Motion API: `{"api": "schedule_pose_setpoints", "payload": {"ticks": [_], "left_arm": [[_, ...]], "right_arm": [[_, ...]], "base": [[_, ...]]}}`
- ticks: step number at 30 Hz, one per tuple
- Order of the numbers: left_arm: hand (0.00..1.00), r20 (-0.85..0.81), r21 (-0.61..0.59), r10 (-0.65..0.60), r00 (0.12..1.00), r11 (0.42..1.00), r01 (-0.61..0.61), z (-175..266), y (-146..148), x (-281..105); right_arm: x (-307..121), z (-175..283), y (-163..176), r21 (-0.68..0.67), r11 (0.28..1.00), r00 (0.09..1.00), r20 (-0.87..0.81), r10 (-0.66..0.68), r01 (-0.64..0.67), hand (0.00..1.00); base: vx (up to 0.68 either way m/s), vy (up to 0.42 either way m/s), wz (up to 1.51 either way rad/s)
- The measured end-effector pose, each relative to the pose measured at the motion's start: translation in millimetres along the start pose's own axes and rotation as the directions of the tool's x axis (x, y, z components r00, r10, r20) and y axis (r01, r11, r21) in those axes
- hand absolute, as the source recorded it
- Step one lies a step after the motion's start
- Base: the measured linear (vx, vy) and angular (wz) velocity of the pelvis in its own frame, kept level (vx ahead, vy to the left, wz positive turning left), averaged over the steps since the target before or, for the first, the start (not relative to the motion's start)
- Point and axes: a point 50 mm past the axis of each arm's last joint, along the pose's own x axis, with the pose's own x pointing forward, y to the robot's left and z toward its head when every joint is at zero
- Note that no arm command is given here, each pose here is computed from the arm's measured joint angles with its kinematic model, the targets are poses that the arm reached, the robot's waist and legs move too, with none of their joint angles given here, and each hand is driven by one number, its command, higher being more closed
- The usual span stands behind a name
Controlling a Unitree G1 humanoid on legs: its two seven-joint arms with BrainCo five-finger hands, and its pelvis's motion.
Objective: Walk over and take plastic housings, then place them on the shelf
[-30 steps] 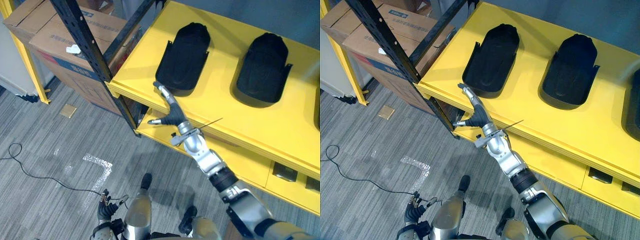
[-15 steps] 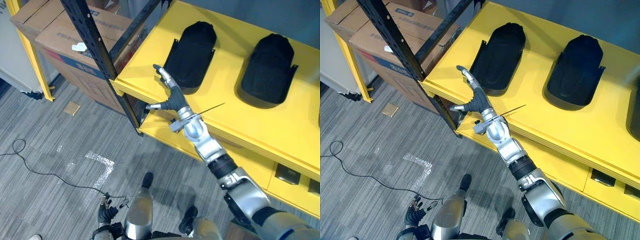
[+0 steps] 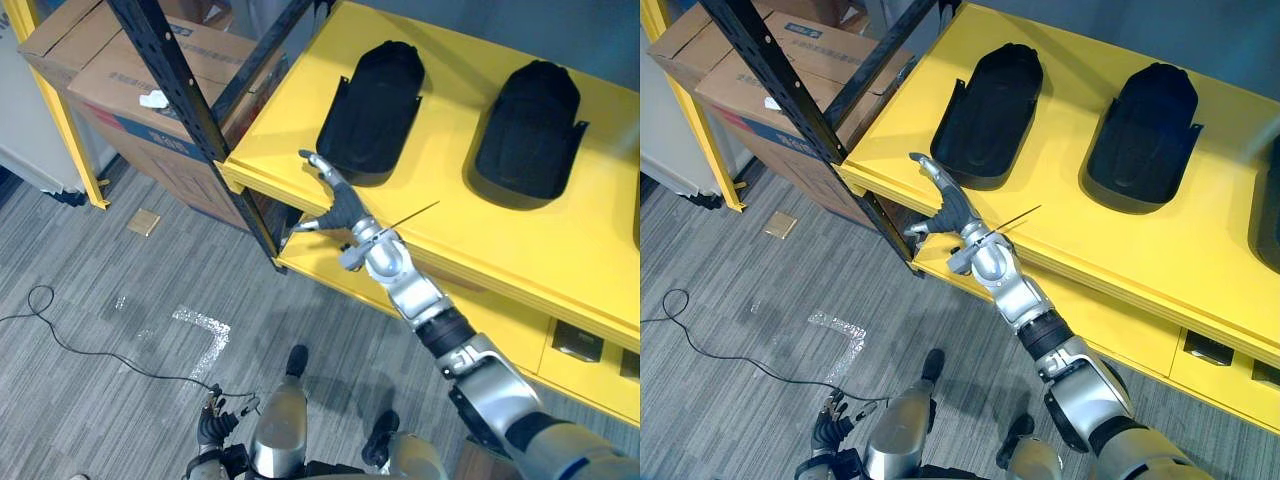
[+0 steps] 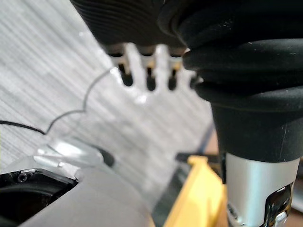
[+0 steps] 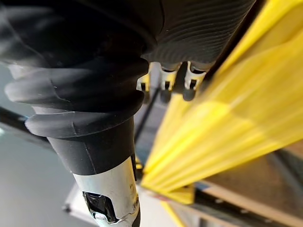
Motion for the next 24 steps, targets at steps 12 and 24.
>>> {"api": "schedule_pose_setpoints", "payload": {"ticks": [12, 24], "left_arm": [[0.0, -0.009, -0.001, 0.008, 1.0, 1.0, -0.008, 0, -2, 1], [0.0, 0.0, -0.016, -0.028, 1.0, 0.999, 0.028, 2, -8, 3]], "right_arm": [[15, -9, -34, -0.143, 0.973, 0.982, -0.024, -0.187, 0.182, 0.0], [9, 58, -24, -0.031, 0.993, 0.946, 0.309, -0.098, 0.113, 0.0]], "base": [[0.0, -0.003, 0.01], [0.0, -0.004, -0.02]]}}
